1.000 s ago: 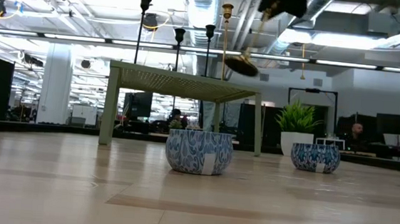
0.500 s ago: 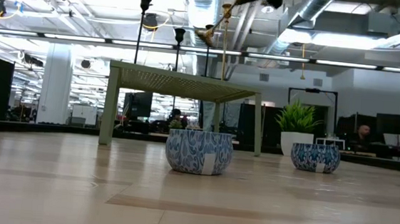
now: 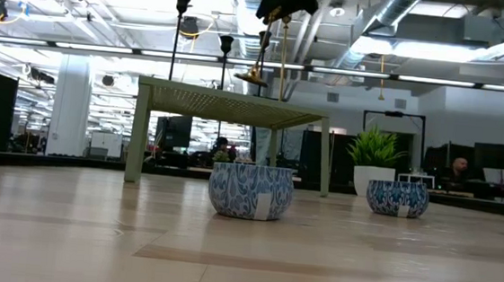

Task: Pick & Place candle stick holders
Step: Put the right gold candle holder on the shelf aligned with the other gold candle holder

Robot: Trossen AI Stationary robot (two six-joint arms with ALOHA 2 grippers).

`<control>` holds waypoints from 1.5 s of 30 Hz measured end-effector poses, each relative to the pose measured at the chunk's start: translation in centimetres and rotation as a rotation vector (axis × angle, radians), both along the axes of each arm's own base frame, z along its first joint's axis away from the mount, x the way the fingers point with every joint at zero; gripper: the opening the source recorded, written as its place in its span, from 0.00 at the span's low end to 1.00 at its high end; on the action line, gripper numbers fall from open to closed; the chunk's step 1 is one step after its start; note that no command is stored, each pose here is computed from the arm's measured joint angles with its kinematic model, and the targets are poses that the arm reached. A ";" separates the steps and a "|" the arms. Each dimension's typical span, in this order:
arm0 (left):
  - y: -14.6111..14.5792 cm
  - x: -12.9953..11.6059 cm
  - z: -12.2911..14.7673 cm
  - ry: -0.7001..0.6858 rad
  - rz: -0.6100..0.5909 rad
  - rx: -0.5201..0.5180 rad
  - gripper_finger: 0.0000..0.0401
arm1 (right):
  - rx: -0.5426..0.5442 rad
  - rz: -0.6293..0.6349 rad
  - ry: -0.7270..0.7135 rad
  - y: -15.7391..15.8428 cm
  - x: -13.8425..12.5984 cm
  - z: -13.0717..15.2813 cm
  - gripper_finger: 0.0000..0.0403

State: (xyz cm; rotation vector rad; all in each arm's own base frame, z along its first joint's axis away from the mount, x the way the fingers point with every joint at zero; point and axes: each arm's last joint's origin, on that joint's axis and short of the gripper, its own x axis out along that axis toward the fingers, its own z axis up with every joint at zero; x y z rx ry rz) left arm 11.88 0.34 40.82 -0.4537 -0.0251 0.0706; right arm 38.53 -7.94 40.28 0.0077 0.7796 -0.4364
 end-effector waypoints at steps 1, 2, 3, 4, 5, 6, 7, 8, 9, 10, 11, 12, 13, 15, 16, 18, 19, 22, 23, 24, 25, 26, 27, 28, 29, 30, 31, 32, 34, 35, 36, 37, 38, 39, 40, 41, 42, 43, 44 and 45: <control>0.0 0.0 0.0 0.001 0.000 0.000 0.47 | -0.006 0.005 0.011 -0.1 0.2 0.1 0.28; 0.0 0.1 0.0 0.000 0.000 0.000 0.47 | -0.015 0.009 0.011 -0.2 0.5 0.2 0.28; 0.0 0.1 0.0 -0.001 0.000 0.000 0.47 | -0.021 0.014 0.008 -0.2 0.8 0.3 0.28; 0.0 0.1 0.0 -0.003 0.000 0.000 0.47 | -0.026 0.020 0.012 -0.3 1.1 0.4 0.28; 0.0 0.1 0.0 -0.004 0.000 0.000 0.47 | -0.031 0.026 0.018 -0.4 1.4 0.3 0.28; 0.0 0.2 0.0 -0.003 0.000 0.000 0.47 | -0.035 0.033 0.023 -0.5 1.7 0.2 0.28; 0.0 0.2 0.0 -0.003 0.000 0.000 0.47 | -0.035 0.041 0.025 -0.6 2.0 0.0 0.28; 0.0 0.2 0.0 -0.005 0.000 0.000 0.47 | -0.032 0.047 0.029 -0.6 2.3 -0.2 0.28; 0.0 0.2 0.1 -0.006 0.000 0.000 0.47 | -0.024 0.054 0.038 -0.7 2.5 -0.4 0.28; 0.0 0.2 0.1 -0.006 0.000 0.000 0.47 | -0.017 0.060 0.047 -0.7 2.7 -0.7 0.28; 0.0 0.2 0.1 -0.006 0.000 0.000 0.47 | -0.015 0.061 0.056 -0.8 2.9 -1.0 0.28; 0.0 0.2 0.1 -0.005 0.000 0.000 0.47 | -0.015 0.062 0.064 -0.9 3.1 -1.2 0.28; 0.0 0.3 0.0 -0.005 0.000 0.000 0.47 | -0.015 0.064 0.077 -1.0 3.3 -1.6 0.28; 0.0 0.3 0.0 -0.005 0.000 0.000 0.47 | -0.008 0.062 0.098 -1.3 3.6 -2.2 0.28; 0.0 0.3 0.0 -0.005 0.000 0.000 0.47 | -0.004 0.064 0.105 -1.3 3.8 -2.5 0.28; 0.0 0.3 0.0 -0.005 0.000 0.000 0.47 | 0.003 0.072 0.105 -1.5 4.0 -2.8 0.28; 0.0 0.3 0.1 -0.006 0.000 0.000 0.47 | 0.002 0.076 0.108 -1.6 4.0 -2.9 0.28; 0.0 0.3 0.1 -0.009 0.000 0.000 0.47 | -0.003 0.081 0.110 -1.6 4.0 -2.9 0.28; 0.0 0.3 0.1 -0.009 0.000 0.000 0.47 | -0.004 0.081 0.107 -1.6 4.1 -2.9 0.28; 0.0 0.3 0.1 -0.009 0.000 0.000 0.47 | -0.005 0.081 0.106 -1.6 4.1 -2.9 0.28; 0.0 0.3 0.1 -0.010 0.000 0.000 0.47 | -0.006 0.081 0.105 -1.6 4.1 -2.9 0.28; 0.0 0.3 0.1 -0.010 0.000 0.000 0.47 | -0.006 0.079 0.104 -1.7 4.1 -2.9 0.30; 0.0 0.3 0.1 -0.011 0.000 0.000 0.47 | -0.006 0.076 0.105 -1.8 4.1 -2.9 0.32; 0.0 0.3 0.1 -0.012 0.000 0.001 0.47 | -0.005 0.074 0.107 -1.9 4.1 -3.0 0.35; 0.0 0.3 0.1 -0.012 0.000 0.002 0.47 | -0.005 0.070 0.109 -2.0 4.1 -3.0 0.38; 0.0 0.3 0.1 -0.013 0.000 0.002 0.47 | -0.005 0.067 0.109 -2.2 4.1 -3.0 0.40; 0.0 0.3 0.1 -0.013 0.000 0.003 0.47 | -0.005 0.066 0.109 -2.2 4.0 -3.0 0.42; 0.0 0.3 0.1 -0.013 0.000 0.003 0.47 | -0.006 0.064 0.108 -2.3 4.0 -3.0 0.43; 0.0 0.3 0.1 -0.013 0.000 0.003 0.47 | -0.008 0.061 0.106 -2.5 4.0 -3.0 0.44; 0.0 0.3 0.1 -0.013 0.000 0.003 0.47 | -0.009 0.063 0.107 -2.5 4.0 -3.0 0.45; 0.0 0.3 0.1 -0.014 0.000 0.003 0.47 | -0.010 0.063 0.107 -2.5 4.0 -3.0 0.45; 0.0 0.3 0.1 -0.014 0.000 0.003 0.47 | -0.011 0.063 0.107 -2.6 4.0 -3.0 0.45; 0.0 0.3 0.2 -0.016 0.000 0.003 0.47 | -0.010 0.060 0.108 -2.7 4.0 -3.0 0.45; 0.0 0.3 0.2 -0.017 0.000 0.003 0.47 | -0.010 0.059 0.107 -2.7 4.0 -3.0 0.46; 0.0 0.3 0.2 -0.017 0.000 0.003 0.47 | -0.009 0.060 0.108 -2.7 4.0 -3.0 0.46; 0.0 0.3 0.2 -0.018 0.000 0.003 0.47 | -0.009 0.061 0.108 -2.7 4.0 -3.0 0.48; 0.0 0.3 0.2 -0.019 0.000 0.003 0.47 | -0.009 0.061 0.108 -2.7 4.0 -3.0 0.49; 0.0 0.3 0.2 -0.019 0.000 0.003 0.47 | -0.009 0.061 0.107 -2.7 3.9 -2.9 0.51; 0.0 0.3 0.2 -0.019 0.000 0.003 0.47 | -0.008 0.061 0.106 -2.7 3.9 -2.9 0.53; 0.0 0.3 0.2 -0.020 0.000 0.003 0.47 | -0.006 0.058 0.105 -2.6 3.7 -2.7 0.55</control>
